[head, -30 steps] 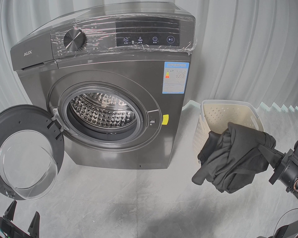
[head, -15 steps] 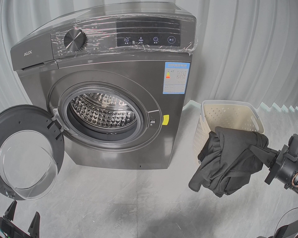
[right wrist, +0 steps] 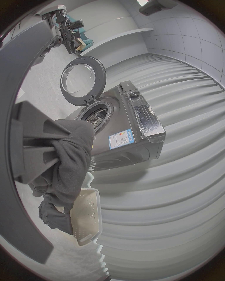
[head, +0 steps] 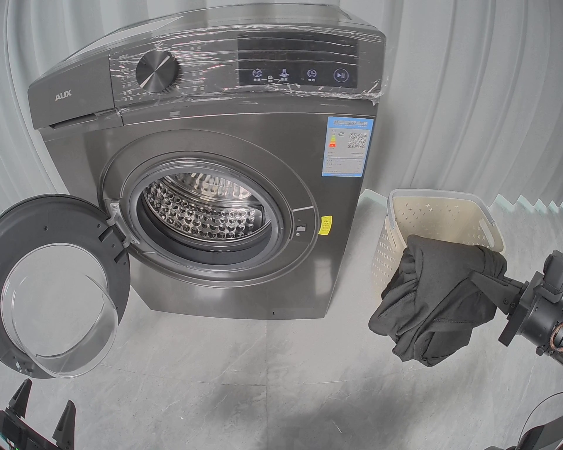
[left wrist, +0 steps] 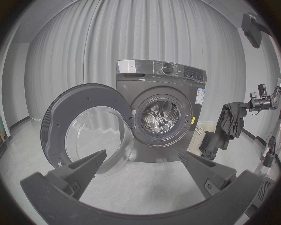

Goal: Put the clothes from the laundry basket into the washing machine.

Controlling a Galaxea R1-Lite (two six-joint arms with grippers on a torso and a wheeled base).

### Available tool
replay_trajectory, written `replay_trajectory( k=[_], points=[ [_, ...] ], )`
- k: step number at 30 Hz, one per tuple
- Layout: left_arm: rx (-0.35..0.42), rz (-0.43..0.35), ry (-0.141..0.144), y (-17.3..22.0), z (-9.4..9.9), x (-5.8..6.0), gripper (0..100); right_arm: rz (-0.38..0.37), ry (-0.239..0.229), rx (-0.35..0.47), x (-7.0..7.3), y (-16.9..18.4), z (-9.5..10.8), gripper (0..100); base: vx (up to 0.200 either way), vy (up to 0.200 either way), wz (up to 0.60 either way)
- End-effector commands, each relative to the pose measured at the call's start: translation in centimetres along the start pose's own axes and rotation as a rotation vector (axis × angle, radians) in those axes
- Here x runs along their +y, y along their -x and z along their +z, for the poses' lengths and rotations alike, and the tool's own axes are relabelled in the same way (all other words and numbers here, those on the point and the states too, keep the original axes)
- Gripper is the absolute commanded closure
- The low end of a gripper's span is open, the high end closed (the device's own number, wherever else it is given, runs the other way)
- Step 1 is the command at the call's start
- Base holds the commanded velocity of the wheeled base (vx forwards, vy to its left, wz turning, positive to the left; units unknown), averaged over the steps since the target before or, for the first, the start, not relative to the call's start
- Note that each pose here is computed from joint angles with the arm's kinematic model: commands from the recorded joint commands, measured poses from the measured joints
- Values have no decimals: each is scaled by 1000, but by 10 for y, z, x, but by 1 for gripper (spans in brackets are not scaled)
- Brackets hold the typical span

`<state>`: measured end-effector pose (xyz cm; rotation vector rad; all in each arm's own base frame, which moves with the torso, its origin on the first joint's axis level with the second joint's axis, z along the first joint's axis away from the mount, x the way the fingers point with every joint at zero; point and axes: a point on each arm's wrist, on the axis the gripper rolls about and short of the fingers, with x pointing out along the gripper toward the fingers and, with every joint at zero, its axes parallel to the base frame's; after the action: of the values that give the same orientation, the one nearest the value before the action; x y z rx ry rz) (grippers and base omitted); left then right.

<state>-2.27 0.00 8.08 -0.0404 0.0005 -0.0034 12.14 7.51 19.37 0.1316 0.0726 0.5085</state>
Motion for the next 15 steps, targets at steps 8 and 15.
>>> replay_trajectory(
  k=[8,15],
  points=[
    [1,0,1,0,-5,0,0,1,-1,13,0,1,-4,100,0,0,0],
    [1,0,-2,0,-5,0,0,-28,-22,39,-7,23,-25,100,-200,0,0]
  ],
)
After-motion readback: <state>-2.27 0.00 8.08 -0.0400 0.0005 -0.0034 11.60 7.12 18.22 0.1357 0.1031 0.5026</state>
